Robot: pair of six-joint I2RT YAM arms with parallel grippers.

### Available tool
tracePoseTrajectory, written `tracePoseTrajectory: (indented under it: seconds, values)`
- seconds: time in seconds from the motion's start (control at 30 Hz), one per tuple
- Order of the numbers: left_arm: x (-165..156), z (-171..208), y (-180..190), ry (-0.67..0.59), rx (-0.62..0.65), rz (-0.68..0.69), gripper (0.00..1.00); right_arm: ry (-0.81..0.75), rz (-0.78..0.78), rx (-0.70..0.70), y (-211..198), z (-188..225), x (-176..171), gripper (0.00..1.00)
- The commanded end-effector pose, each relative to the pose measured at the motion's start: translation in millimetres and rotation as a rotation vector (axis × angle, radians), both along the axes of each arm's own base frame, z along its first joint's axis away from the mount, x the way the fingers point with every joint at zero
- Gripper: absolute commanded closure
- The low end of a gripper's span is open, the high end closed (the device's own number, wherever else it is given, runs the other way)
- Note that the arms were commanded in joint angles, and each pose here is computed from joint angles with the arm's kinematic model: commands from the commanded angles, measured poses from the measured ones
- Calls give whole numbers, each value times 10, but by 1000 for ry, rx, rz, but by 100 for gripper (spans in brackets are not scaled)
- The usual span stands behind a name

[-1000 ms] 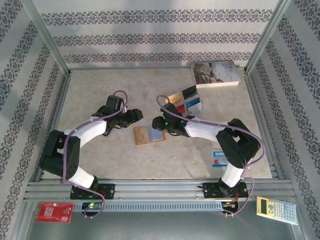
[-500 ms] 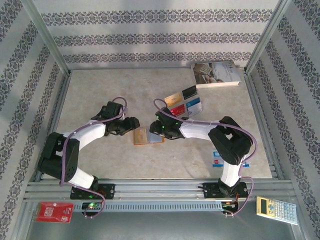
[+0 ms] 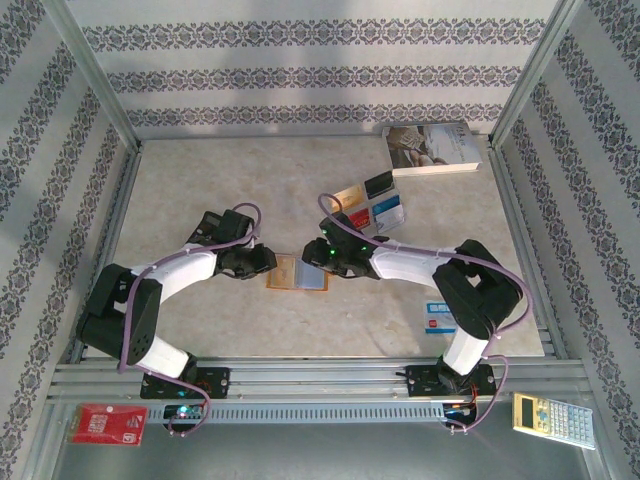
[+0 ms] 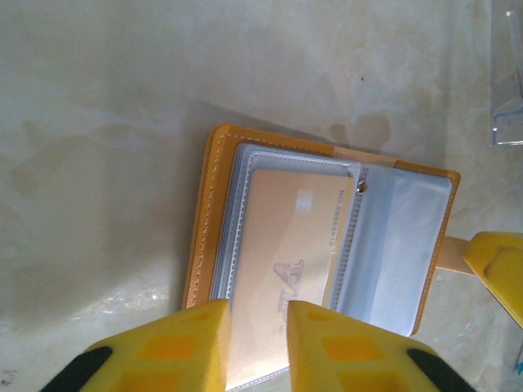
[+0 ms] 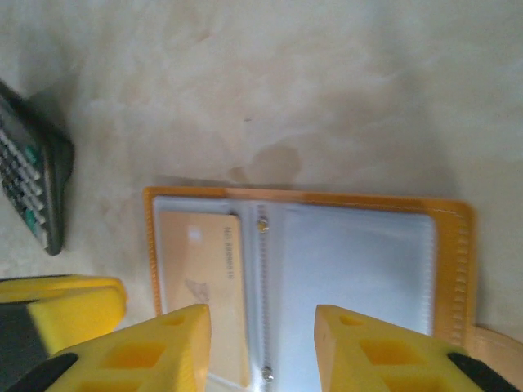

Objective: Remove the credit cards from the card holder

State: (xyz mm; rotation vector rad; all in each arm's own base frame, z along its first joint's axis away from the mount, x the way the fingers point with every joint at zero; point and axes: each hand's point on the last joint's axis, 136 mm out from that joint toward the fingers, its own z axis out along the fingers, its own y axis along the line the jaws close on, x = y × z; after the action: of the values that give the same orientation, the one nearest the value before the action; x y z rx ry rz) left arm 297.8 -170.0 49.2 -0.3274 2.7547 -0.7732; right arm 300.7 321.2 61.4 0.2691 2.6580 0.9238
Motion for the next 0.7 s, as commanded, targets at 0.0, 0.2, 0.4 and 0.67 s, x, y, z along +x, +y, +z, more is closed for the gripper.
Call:
tracePoseTrajectory:
  seconds: [0.0,0.2,0.4,0.67]
  values:
    - [-13,-43,13,20,46,-25,79,-19,81,40,222,59,-9,65]
    - [10,-87,-92,43,17,-49,84,15,120,49,340,-46,-16,74]
    - [27,-129,-78,54,40,-54,86,37,135,48,367,-135,-14,76]
    - [-24,-240,-43,82,60,-48,89,58,145,52,389,-231,-15,79]
